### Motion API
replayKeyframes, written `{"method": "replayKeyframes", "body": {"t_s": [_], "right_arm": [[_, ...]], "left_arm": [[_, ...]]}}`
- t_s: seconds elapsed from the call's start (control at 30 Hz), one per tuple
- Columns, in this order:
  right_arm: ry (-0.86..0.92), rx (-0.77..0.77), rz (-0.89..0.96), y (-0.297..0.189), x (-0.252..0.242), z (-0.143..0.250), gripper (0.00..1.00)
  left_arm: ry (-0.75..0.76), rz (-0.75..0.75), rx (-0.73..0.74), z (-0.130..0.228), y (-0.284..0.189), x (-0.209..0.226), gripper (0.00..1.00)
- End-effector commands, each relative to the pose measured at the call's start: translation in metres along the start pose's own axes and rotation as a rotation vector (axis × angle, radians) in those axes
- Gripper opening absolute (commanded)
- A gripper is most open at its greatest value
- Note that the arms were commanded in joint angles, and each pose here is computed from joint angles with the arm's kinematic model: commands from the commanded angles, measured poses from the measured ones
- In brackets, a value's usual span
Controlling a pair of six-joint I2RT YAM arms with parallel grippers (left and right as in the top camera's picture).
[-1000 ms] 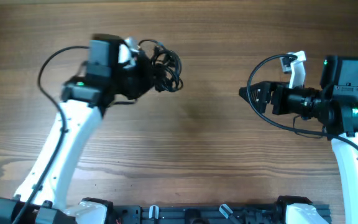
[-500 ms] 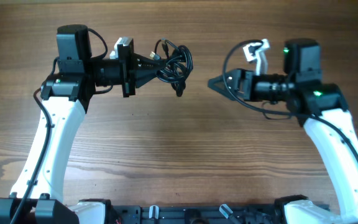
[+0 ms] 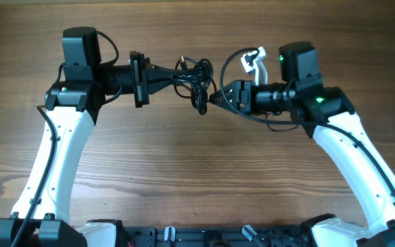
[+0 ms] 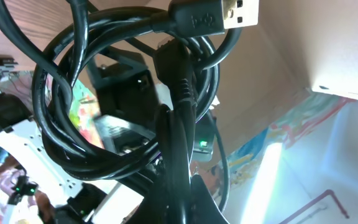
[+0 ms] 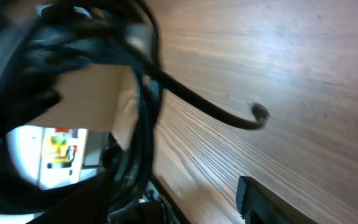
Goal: Untangle cables
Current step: 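Reach the right gripper into the held bundle and grasp a cable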
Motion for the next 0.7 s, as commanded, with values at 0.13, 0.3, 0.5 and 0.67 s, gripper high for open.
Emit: {"method": "replayKeyframes", "body": {"t_s": [0.13, 0.3, 0.5, 0.67], "right_arm": [[0.168, 0.003, 0.076, 0.015, -0.002, 0.003, 0.66], [0.262, 0.029, 0.016, 0.016, 0.008, 0.006, 0.50], [0.293, 0.095, -0.010, 0.031, 0.006, 0.015, 0.47], [0.319, 0.108, -0.087, 0.038, 0.013, 0.009, 0.47]], "left_arm": [[-0.019, -0.003, 0.030, 0.006, -0.002, -0.003, 0.04], [-0.008, 0.010, -0.003, 0.001, -0.002, -0.004, 0.04], [0.058, 0.011, -0.007, 0.000, -0.002, -0.005, 0.04], [0.124, 0.011, -0.008, 0.000, -0.002, -0.005, 0.04]]}}
Point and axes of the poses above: each gripper's point midway between its finger pads, its own y axis out along the fingers, its own x axis along the line the jaws close on, z = x × y, the point moved 2 cm from there along -y, back along the fingers, and after that the axes turned 8 degrees about -y, right-handed, at the moved point
